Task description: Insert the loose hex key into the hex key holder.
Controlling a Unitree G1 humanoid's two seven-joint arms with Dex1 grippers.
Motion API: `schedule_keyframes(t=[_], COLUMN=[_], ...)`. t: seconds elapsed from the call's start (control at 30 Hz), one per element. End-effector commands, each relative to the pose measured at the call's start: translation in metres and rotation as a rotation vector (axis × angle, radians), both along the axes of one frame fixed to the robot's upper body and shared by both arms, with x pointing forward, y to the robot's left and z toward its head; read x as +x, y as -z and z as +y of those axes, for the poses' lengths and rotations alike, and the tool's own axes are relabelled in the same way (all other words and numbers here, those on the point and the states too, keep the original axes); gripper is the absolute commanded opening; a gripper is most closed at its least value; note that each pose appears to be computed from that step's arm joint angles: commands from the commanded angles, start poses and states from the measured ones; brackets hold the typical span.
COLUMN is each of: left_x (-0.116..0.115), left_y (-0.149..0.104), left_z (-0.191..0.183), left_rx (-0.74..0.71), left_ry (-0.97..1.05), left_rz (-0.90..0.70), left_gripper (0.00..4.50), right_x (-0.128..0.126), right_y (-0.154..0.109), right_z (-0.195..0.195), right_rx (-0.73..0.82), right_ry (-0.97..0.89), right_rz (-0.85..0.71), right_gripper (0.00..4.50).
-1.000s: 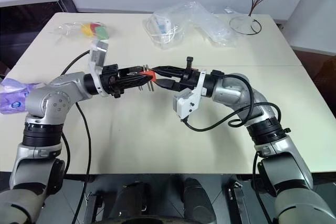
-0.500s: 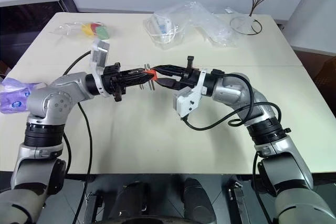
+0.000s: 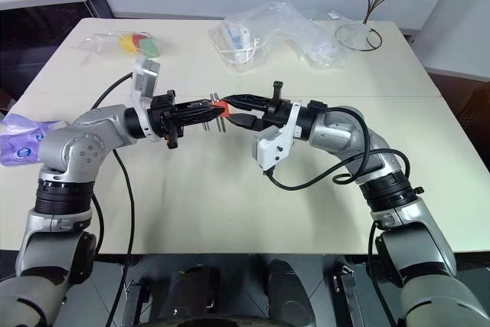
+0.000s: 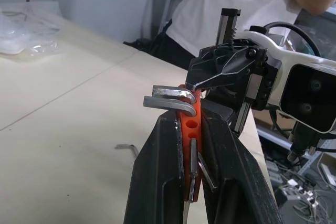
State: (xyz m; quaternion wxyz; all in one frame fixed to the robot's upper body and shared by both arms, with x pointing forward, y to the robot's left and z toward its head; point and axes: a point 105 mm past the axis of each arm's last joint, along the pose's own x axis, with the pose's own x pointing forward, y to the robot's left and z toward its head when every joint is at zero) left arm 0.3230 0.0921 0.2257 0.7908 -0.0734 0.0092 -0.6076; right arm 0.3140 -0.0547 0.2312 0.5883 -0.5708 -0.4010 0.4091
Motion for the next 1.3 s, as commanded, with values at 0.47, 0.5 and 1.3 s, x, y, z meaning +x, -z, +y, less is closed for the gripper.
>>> schedule_keyframes(t=[0.47, 0.5, 1.3], left_x=[0.01, 0.011, 0.008], left_y=[-0.014, -0.015, -0.008], left_z=[0.019, 0.02, 0.02], left_rx=[0.087, 0.095, 0.092], left_ry=[-0.127, -0.137, -0.189], left_rz=[-0.18, -0.197, -0.211], left_gripper=[0.0, 0.0, 0.0], right_x=[0.029, 0.035, 0.045], right_y=[0.002, 0.008, 0.071], right_z=[-0.033, -0.041, -0.064], right_rx=[0.311, 0.366, 0.776], right_ry=[0.272, 0.344, 1.031], right_rz=[0.488, 0.6, 1.737], right_gripper=[4.48, 4.48, 4.48])
